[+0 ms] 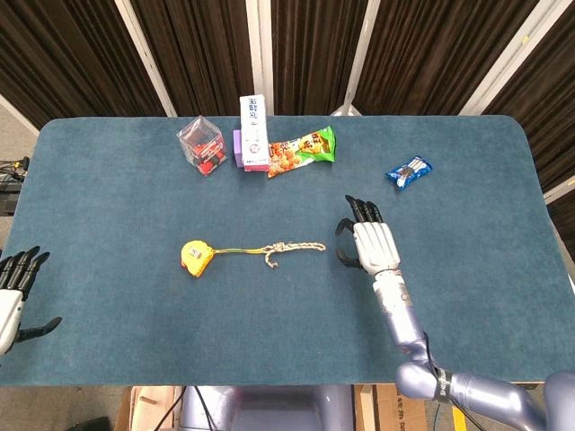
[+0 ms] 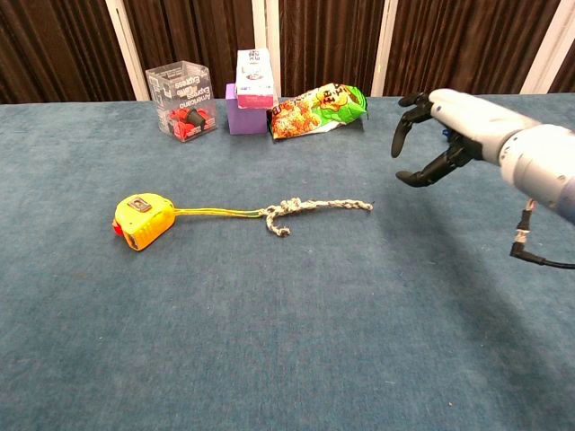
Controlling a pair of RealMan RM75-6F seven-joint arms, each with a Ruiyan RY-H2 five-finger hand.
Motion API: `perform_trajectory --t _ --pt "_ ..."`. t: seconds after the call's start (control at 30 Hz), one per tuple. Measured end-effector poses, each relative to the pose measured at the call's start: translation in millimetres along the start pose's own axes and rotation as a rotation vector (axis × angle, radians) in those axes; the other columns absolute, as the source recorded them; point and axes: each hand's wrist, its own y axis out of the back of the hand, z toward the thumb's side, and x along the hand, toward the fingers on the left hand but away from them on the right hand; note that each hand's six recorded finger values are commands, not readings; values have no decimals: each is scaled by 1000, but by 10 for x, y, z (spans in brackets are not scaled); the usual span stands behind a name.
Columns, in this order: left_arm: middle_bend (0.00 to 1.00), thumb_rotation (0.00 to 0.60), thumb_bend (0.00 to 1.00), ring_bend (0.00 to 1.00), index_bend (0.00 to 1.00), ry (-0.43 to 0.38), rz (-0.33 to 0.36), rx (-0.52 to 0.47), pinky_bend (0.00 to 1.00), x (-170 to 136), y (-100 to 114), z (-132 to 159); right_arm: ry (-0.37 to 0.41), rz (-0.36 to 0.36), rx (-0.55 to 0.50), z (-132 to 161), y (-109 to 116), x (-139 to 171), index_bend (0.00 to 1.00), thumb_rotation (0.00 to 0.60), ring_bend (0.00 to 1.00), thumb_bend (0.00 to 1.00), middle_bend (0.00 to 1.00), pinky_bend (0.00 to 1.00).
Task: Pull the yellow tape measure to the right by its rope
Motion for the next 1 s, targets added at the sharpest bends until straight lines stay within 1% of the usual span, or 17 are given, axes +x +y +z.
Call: perform_trajectory --t 0.2,0.5,0.8,1.0 --pt "0 600 0 0 0 7 -8 -6 0 11 -13 -11 -16 29 -5 37 -232 -86 488 600 0 372 70 0" --pt "0 600 0 0 0 16 -16 -14 0 22 -21 -23 -28 55 -28 114 -482 -170 521 600 0 399 83 0" --pt "0 600 0 0 0 19 -19 -24 0 27 -21 -29 -31 64 -27 150 -599 -221 527 600 0 400 88 0" --pt "0 600 0 0 0 22 -21 -27 0 28 -21 -34 -36 63 -23 149 -624 -247 530 600 0 400 91 0"
